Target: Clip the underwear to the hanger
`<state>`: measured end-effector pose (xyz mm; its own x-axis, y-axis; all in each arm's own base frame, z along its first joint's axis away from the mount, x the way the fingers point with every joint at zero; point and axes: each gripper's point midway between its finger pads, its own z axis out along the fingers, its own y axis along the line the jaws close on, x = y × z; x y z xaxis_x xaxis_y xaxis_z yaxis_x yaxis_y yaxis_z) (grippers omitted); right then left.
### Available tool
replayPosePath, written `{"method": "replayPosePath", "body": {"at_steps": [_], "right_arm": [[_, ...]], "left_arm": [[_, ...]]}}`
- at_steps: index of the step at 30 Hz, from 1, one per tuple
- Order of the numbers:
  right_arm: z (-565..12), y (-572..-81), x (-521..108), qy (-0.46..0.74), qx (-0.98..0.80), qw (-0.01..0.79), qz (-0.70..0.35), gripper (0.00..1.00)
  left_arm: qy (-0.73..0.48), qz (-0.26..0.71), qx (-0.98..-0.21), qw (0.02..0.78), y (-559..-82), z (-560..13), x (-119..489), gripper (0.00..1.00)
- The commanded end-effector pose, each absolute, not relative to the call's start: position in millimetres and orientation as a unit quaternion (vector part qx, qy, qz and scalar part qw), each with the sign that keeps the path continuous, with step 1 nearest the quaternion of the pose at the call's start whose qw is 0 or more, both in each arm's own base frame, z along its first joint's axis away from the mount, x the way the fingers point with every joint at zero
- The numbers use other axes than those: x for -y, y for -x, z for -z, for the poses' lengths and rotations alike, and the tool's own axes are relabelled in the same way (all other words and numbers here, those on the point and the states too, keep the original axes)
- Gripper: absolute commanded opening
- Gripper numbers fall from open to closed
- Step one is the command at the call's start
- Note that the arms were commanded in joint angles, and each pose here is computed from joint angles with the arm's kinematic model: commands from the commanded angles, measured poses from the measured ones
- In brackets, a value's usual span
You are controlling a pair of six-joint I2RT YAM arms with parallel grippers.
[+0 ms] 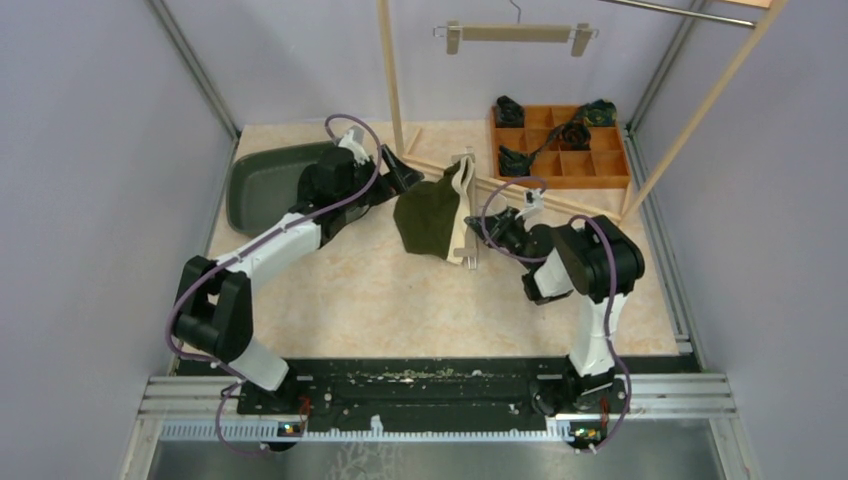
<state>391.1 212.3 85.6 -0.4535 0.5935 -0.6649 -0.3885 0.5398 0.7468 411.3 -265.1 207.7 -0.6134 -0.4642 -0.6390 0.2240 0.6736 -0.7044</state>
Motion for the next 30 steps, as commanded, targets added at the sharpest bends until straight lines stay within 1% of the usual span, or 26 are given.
{"method": "replayPosePath", "body": {"at_steps": [1, 5, 8, 15, 23, 30], "right_arm": [[-149, -369, -220, -0.012, -0.647, 0.565, -0.512, 0.00], [-148, -347, -217, -0.015, -0.658, 0.555, -0.508, 0.00], [-133, -330, -217, -0.031, -0.688, 0.531, -0.494, 0.00], [-118, -294, -210, -0.076, -0.729, 0.510, -0.451, 0.00], [-99, -281, -171, -0.134, -0.766, 0.517, -0.358, 0.00], [-88, -278, -164, -0.139, -0.789, 0.502, -0.325, 0.00]], "left_arm": [[0.066, 0.414, -0.774, 0.475, -418, -237, 261, 0.99], [0.061, 0.427, -0.772, 0.467, -420, -234, 267, 0.99], [0.056, 0.433, -0.777, 0.454, -419, -224, 271, 0.99], [0.062, 0.432, -0.796, 0.420, -414, -194, 275, 0.99], [0.069, 0.448, -0.808, 0.376, -400, -159, 290, 0.99], [0.060, 0.502, -0.789, 0.350, -383, -153, 327, 0.99]]}}
